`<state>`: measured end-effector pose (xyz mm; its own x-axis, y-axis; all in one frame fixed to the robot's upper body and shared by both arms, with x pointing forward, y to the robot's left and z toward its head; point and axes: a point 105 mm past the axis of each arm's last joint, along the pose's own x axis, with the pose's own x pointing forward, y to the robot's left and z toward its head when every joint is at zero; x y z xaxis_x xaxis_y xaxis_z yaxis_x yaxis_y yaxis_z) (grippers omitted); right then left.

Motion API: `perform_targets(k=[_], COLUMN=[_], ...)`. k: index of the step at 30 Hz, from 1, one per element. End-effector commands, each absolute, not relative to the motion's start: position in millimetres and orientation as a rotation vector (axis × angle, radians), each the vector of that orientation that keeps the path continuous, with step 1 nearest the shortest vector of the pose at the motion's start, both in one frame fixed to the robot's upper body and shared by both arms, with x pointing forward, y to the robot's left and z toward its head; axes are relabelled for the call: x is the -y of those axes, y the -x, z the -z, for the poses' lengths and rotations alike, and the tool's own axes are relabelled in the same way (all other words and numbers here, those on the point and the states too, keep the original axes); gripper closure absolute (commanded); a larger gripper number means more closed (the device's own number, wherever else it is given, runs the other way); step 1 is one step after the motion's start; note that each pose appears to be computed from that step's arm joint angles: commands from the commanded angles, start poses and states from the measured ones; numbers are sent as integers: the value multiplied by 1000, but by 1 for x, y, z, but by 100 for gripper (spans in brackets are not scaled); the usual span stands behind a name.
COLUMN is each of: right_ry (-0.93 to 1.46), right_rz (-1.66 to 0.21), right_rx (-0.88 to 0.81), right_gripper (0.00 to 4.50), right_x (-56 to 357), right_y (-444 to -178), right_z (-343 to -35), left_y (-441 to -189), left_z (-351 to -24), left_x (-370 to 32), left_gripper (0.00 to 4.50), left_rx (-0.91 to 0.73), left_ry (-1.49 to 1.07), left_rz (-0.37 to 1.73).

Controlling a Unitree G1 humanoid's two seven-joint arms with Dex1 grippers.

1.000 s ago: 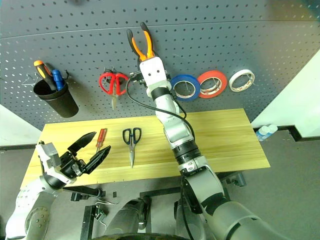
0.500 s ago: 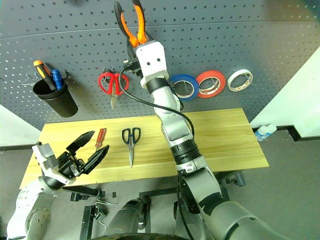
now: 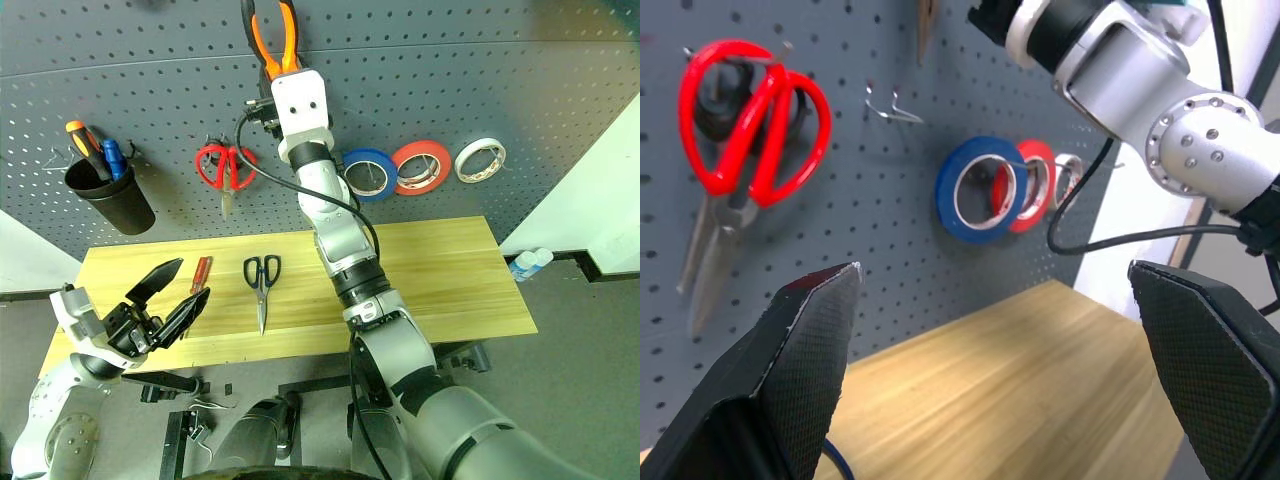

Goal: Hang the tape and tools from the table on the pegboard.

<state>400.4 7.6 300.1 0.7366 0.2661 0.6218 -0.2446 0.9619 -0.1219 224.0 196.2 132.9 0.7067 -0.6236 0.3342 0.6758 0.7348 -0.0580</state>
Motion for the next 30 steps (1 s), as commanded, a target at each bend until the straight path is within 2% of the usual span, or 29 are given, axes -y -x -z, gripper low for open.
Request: perform_targets(k=[1, 30], right_ry=[8, -19], right_rz=[-281, -297], right_rx=[789, 645], right_gripper=[244, 244], right_x=[-14, -35], right_y=[-389, -399], right_z=[-327, -286], left_y=[-220, -206], left_z=[-140, -145], left_x=[-199, -202], left_gripper=[0, 0], left_rx=[341, 334], left_ry=[170, 177], left_rz=[720, 697])
